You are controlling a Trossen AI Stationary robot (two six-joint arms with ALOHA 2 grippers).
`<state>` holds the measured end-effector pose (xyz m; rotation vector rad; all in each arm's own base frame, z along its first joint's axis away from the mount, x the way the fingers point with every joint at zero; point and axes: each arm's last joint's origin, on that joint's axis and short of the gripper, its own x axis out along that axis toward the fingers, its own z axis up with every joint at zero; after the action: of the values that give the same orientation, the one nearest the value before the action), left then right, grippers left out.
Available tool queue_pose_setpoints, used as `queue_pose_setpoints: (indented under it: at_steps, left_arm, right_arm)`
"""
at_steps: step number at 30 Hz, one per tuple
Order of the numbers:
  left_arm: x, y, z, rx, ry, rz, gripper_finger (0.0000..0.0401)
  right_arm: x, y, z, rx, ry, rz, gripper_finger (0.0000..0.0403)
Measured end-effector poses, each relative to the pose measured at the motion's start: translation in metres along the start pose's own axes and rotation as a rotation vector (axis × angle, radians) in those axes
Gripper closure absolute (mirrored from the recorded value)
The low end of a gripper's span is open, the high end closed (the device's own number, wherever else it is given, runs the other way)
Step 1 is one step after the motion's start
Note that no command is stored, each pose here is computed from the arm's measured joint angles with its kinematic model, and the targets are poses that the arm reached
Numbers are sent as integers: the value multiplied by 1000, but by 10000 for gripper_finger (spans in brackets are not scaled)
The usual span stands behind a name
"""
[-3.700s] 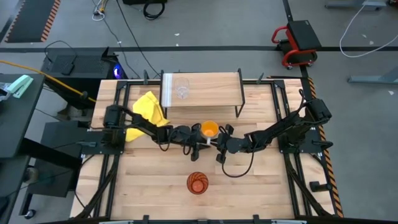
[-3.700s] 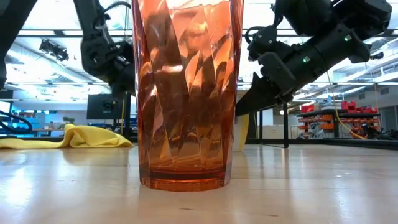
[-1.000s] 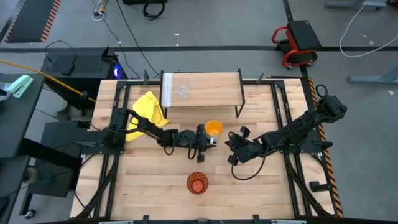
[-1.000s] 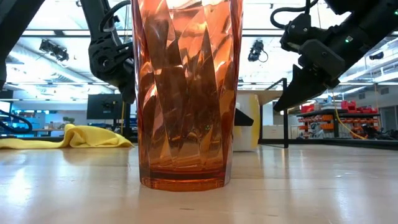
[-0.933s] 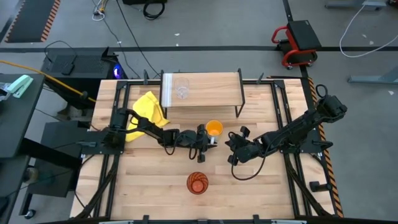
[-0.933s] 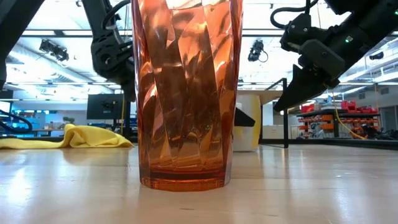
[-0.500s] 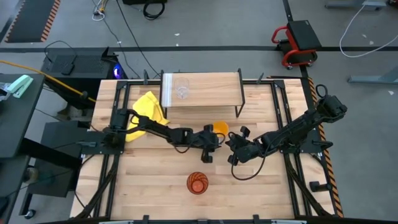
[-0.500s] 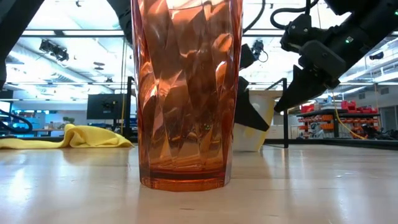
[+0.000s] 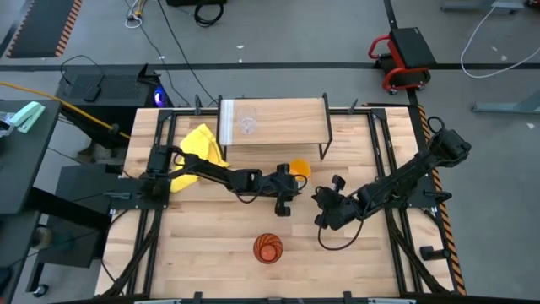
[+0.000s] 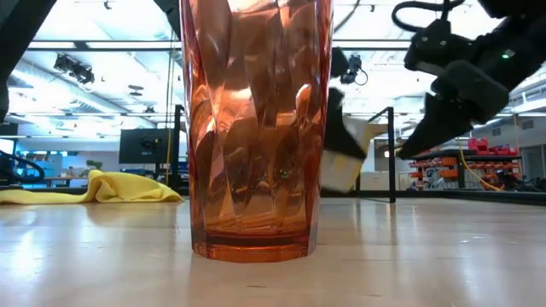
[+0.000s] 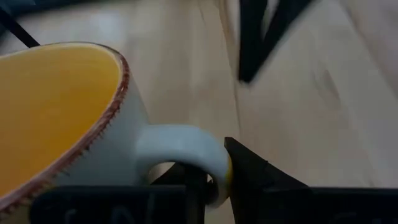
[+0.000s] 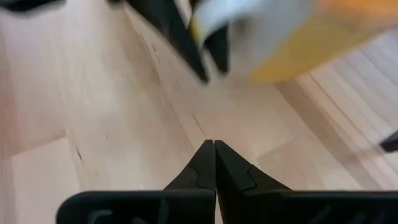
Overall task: Stack small to large cups/mugs on shelf
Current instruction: Put the yellow mug on the shelf
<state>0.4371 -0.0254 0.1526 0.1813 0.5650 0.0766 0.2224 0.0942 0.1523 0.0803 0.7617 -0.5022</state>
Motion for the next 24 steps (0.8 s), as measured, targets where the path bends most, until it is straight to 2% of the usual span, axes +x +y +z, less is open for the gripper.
queue_pose_setpoints:
  at_steps: [17,24]
  left_arm:
    - [-51,19,49,8,-124,24,356]
    - [-80,31,67,28,-171,-14,356]
  right_arm:
    - [-14,9,-15,11,-1,10,400]
    - [-19,11,-19,7,-4,14,400]
